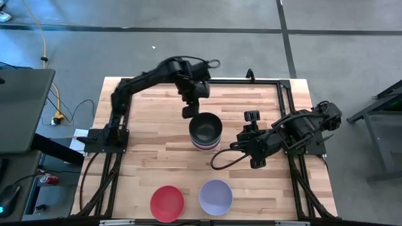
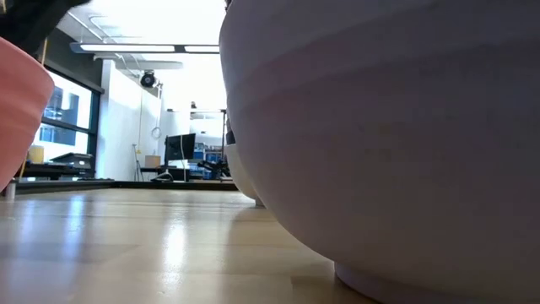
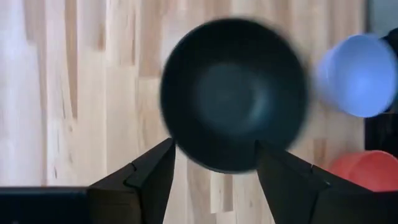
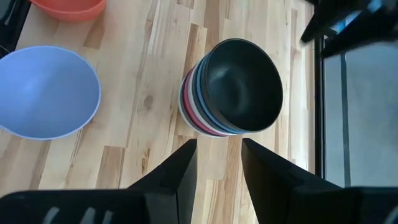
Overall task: Nest bowls inside each other
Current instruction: Stack the purple bowl on top of the black bowl
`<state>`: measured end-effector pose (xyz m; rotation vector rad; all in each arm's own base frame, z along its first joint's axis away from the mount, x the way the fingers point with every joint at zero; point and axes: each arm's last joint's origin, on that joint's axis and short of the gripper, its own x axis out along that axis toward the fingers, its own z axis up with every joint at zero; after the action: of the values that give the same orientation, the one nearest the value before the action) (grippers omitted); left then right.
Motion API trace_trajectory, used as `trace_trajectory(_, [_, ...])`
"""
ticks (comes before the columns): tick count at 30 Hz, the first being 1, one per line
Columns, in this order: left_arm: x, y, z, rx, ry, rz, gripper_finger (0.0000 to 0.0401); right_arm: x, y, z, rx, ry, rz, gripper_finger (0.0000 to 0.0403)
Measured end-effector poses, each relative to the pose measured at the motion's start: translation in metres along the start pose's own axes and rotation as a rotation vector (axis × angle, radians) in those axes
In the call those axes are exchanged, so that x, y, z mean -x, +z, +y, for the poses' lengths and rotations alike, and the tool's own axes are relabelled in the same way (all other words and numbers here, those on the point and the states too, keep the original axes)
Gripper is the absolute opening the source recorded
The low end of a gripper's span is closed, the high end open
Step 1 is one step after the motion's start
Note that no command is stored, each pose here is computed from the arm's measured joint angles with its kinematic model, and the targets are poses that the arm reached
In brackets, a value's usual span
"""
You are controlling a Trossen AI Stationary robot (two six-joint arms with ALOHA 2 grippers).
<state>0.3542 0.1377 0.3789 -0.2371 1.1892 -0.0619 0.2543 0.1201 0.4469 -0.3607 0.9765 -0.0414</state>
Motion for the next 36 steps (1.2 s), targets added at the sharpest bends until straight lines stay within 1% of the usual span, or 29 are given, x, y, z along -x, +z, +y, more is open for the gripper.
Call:
trace_trajectory(2, [0.017,-0.005,-0.011,-0.031,-0.005,-0.041,0.0209,0.001,0.0,0.002,0.008,0.004,-0.002,0.0119])
trace_trajectory(4, [0.026,-0.008,-0.023,-0.05,-0.008,-0.063,0.0209,0.001,0.0,0.002,0.004,0.014,-0.001,0.0119])
trace_trajectory(7, [0.046,-0.017,-0.04,-0.078,-0.001,-0.109,0.0209,0.001,-0.001,0.005,-0.029,0.106,0.014,0.0119])
trace_trajectory(10, [0.074,-0.032,-0.064,-0.116,-0.004,-0.179,0.0209,0.002,-0.001,0.009,-0.081,0.213,0.038,0.0119])
trace_trajectory(12, [0.089,-0.042,-0.079,-0.145,-0.008,-0.217,0.0209,0.003,-0.002,0.01,-0.132,0.251,0.052,0.0119])
trace_trajectory(15, [0.108,-0.057,-0.1,-0.184,-0.014,-0.267,0.0209,0.004,-0.002,0.013,-0.209,0.264,0.064,0.0119])
trace_trajectory(17, [0.121,-0.069,-0.114,-0.202,0.004,-0.301,0.0209,0.003,-0.002,0.016,-0.252,0.262,0.073,0.0119])
trace_trajectory(20, [0.137,-0.086,-0.134,-0.241,0.02,-0.345,0.0209,-0.006,0.003,0.022,-0.302,0.248,0.098,0.0119])
trace_trajectory(23, [0.144,-0.103,-0.151,-0.272,0.029,-0.356,0.0209,-0.02,0.008,0.03,-0.322,0.241,0.142,0.0119])
trace_trajectory(27, [0.142,-0.126,-0.166,-0.282,0.069,-0.33,0.0209,-0.048,0.017,0.047,-0.32,0.249,0.229,0.0119])
trace_trajectory(31, [0.133,-0.144,-0.174,-0.28,0.082,-0.314,0.0209,-0.077,0.023,0.064,-0.306,0.237,0.302,0.0119])
trace_trajectory(36, [0.121,-0.167,-0.178,-0.28,0.064,-0.321,0.0209,-0.11,0.029,0.086,-0.333,0.206,0.364,0.0119])
